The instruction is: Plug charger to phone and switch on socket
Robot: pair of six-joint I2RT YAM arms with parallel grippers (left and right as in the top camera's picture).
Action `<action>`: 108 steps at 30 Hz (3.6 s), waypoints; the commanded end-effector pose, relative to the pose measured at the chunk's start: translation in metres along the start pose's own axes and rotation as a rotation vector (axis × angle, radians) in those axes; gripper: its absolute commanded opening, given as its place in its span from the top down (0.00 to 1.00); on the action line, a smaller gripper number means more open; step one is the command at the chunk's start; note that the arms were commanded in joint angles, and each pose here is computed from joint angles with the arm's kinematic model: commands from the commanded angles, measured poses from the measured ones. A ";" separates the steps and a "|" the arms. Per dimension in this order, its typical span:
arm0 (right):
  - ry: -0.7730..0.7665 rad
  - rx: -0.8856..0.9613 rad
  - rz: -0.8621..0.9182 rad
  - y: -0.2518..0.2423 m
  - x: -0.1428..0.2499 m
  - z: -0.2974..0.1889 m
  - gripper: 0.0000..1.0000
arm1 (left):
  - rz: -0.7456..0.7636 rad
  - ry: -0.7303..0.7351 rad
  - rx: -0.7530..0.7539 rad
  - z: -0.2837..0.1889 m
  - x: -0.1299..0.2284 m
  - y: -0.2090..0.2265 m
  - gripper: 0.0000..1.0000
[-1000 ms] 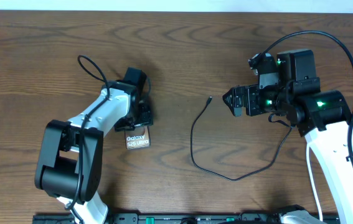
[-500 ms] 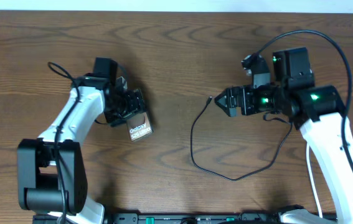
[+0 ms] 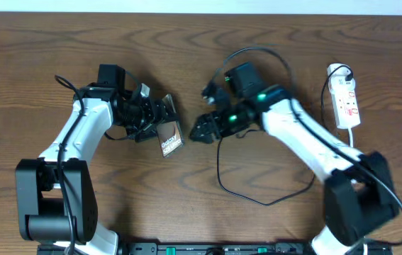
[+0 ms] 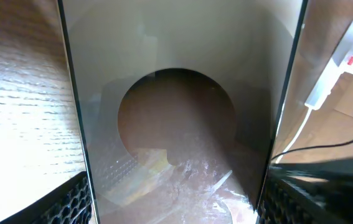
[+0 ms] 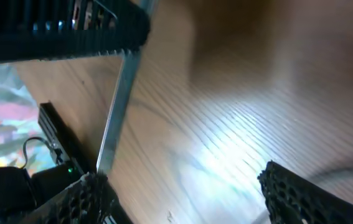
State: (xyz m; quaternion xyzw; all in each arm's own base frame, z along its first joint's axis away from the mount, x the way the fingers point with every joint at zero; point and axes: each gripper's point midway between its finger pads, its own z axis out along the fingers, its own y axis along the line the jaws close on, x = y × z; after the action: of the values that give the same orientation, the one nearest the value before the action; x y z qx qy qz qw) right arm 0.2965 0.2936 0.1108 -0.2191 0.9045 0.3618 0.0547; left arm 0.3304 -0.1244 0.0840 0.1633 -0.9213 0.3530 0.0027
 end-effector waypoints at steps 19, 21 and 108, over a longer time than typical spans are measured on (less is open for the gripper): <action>-0.026 -0.139 -0.047 0.048 -0.015 0.036 0.40 | 0.136 -0.001 0.072 -0.006 0.002 -0.028 0.41; -0.029 -0.106 -0.035 0.046 -0.015 0.039 0.45 | 0.139 0.009 0.101 -0.007 0.004 -0.033 0.41; -0.280 -0.707 -0.105 0.090 -0.105 -0.092 0.99 | 0.644 -0.169 0.814 -0.153 -0.011 -0.167 0.46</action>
State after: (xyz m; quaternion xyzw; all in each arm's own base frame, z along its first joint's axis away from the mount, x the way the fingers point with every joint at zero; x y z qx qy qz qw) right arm 0.3479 0.3245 0.2550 -0.2279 0.6905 0.6803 0.0921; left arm 0.3870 -0.1350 0.2914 -0.0892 -0.7219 0.6367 -0.2559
